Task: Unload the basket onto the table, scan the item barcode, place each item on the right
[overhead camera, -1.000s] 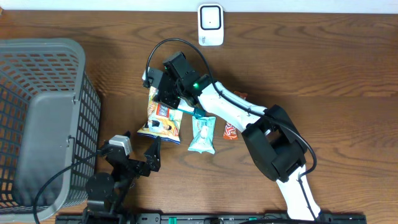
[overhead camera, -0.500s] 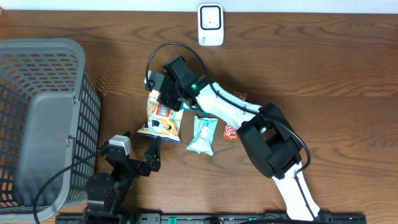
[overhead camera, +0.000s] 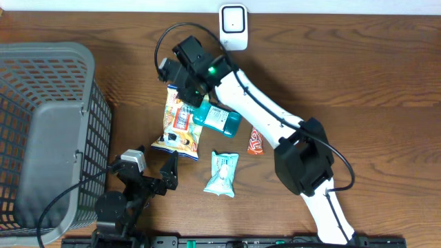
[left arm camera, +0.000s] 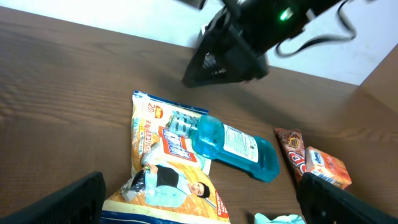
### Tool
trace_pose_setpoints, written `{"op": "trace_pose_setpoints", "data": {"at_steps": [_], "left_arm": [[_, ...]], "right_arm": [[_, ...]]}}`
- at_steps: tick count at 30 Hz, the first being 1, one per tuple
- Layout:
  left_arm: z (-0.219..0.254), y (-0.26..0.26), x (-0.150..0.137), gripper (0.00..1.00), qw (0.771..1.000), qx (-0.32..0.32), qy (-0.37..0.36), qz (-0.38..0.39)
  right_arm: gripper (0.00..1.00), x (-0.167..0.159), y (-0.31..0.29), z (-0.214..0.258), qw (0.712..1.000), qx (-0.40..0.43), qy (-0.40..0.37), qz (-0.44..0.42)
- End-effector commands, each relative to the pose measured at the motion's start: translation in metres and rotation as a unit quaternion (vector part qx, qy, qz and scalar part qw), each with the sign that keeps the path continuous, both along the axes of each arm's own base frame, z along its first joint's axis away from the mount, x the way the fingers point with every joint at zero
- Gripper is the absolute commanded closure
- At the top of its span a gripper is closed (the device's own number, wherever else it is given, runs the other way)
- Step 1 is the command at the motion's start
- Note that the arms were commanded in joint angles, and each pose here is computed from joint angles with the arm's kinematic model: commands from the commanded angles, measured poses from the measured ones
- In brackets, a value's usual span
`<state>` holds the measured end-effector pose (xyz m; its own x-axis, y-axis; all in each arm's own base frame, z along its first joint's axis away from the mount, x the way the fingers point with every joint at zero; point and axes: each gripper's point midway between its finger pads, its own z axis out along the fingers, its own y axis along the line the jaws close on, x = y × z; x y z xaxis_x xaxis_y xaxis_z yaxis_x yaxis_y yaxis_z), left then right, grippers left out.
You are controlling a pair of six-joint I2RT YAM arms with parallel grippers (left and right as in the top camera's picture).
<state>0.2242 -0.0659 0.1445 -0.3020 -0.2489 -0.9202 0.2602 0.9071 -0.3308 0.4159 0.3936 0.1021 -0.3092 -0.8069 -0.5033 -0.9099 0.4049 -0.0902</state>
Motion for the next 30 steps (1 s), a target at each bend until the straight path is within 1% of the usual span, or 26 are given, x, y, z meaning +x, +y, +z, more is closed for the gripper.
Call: {"op": "trace_pose_setpoints", "data": {"at_steps": [1,3,12,15,21,23,24,28,29,30], "left_arm": [[-0.013,-0.002,-0.002,0.02,1.0,0.01,0.016,-0.008],[-0.012,-0.002,-0.002,0.02,1.0,0.01,0.016,-0.008],[-0.013,-0.002,-0.002,0.02,1.0,0.01,0.016,-0.008],[-0.013,-0.002,-0.002,0.02,1.0,0.01,0.016,-0.008],[-0.013,-0.002,-0.002,0.02,1.0,0.01,0.016,-0.008],[-0.013,-0.002,-0.002,0.02,1.0,0.01,0.016,-0.008],[-0.013,-0.002,-0.002,0.02,1.0,0.01,0.016,-0.008],[-0.013,-0.002,-0.002,0.02,1.0,0.01,0.016,-0.008],[-0.013,-0.002,-0.002,0.02,1.0,0.01,0.016,-0.008],[-0.013,-0.002,-0.002,0.02,1.0,0.01,0.016,-0.008]], "right_arm": [[0.65,0.002,-0.003,0.005,1.0,0.004,0.012,-0.002],[0.62,-0.006,-0.004,-0.006,0.999,-0.006,0.028,0.021],[0.63,-0.012,-0.007,-0.061,0.996,-0.037,0.075,0.01],[0.62,-0.019,-0.004,-0.066,0.995,-0.031,0.092,0.018],[0.54,-0.028,-0.001,-0.069,0.993,-0.026,0.107,0.039],[0.49,-0.032,-0.005,-0.075,0.992,-0.038,0.113,0.051],[0.44,-0.035,-0.007,-0.079,0.99,-0.045,0.117,0.057],[0.11,-0.049,-0.019,-0.106,0.982,-0.082,0.145,0.09],[0.06,-0.052,-0.022,-0.112,0.98,-0.089,0.15,0.1],[0.08,-0.054,-0.024,-0.119,0.978,-0.096,0.154,0.107]]}}
